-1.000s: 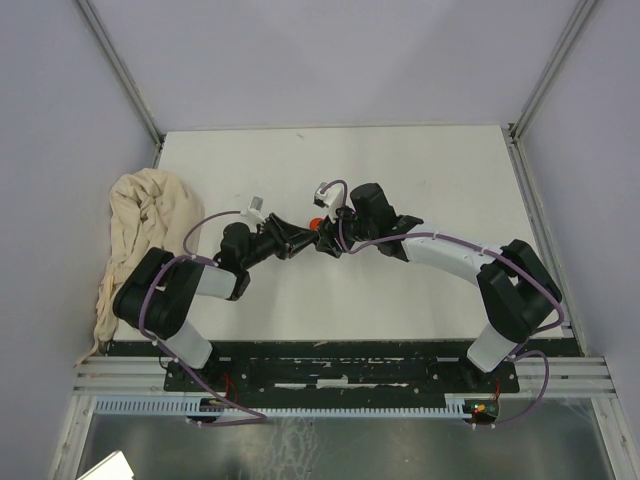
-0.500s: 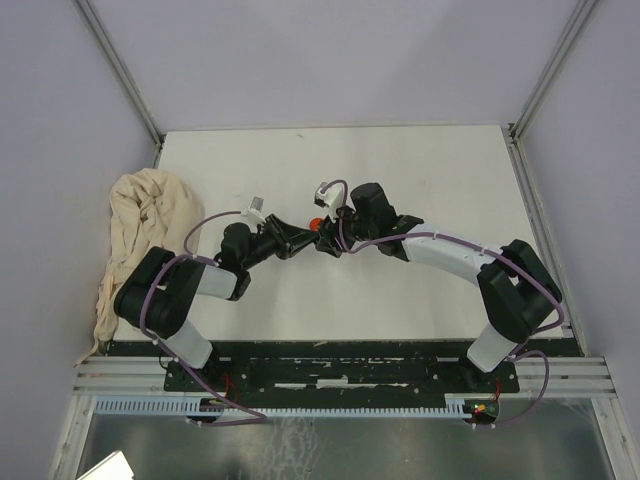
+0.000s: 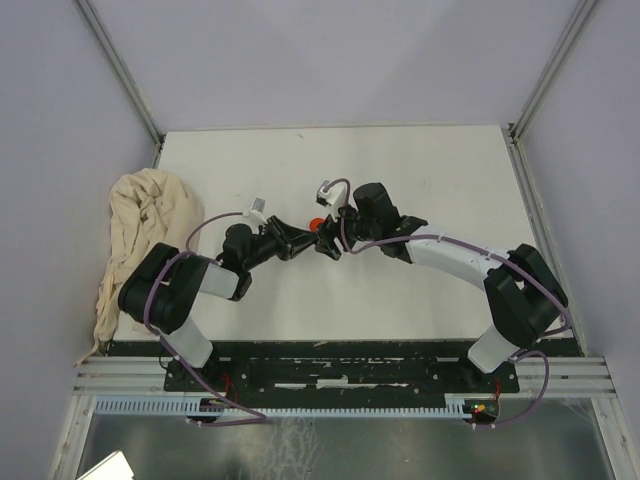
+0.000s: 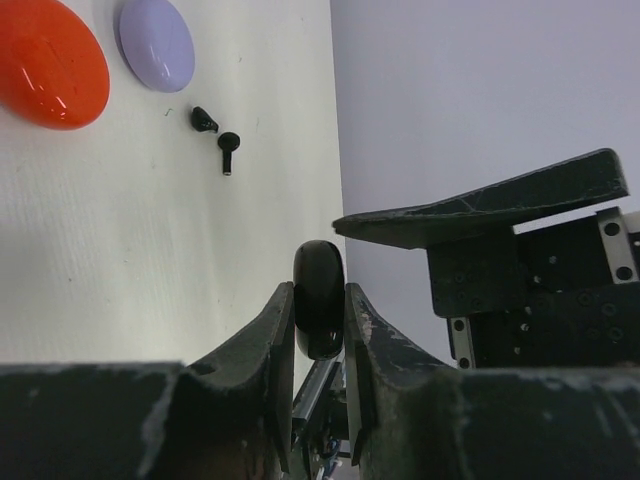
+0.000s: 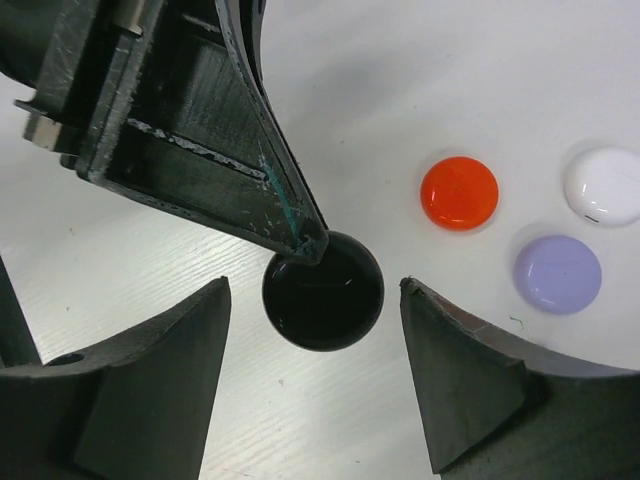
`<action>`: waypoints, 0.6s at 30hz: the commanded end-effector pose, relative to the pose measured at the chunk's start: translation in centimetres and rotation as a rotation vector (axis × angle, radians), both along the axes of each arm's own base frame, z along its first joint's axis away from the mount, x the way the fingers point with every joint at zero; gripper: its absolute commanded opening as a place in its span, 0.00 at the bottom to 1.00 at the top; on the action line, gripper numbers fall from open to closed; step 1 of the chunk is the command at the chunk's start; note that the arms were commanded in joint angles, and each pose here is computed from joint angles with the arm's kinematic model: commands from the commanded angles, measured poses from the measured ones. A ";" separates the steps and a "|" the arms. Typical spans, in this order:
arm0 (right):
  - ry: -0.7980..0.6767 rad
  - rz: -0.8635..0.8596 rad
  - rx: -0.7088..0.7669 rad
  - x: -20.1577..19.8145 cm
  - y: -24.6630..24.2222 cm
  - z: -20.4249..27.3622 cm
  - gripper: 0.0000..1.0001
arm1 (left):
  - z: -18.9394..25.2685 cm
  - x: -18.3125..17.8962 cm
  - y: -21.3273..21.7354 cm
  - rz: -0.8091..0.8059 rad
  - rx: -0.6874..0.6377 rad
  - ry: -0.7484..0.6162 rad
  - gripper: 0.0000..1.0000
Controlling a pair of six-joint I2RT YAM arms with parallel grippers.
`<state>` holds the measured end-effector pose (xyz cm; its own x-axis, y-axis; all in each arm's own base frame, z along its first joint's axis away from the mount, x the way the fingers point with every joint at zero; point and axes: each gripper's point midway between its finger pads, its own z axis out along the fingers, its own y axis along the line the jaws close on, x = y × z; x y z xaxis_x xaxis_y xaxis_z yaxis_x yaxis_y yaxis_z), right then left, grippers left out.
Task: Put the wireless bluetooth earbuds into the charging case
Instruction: Pick up the charging case at the center of the board.
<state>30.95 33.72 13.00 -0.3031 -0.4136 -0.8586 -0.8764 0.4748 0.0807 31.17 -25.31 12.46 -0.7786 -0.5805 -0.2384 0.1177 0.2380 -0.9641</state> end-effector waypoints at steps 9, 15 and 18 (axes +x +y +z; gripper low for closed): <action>-0.120 -0.335 0.092 3.3 -4.8 7.2 0.94 | 1.9 1.6 -0.3 0.020 -0.056 -0.059 0.03; -0.078 -0.423 0.026 3.8 -6.5 5.3 0.96 | 1.9 1.5 -0.4 0.010 -0.057 -0.061 0.03; -0.055 -0.424 0.017 3.8 -6.3 4.0 0.98 | 2.0 1.5 -0.4 0.010 -0.059 -0.059 0.03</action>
<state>34.11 27.58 17.36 -0.3770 -0.2749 -0.8845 -0.6487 0.7600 0.0403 31.76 -25.48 12.17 -0.7783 -0.5863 -0.2247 0.1095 0.2256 -0.9680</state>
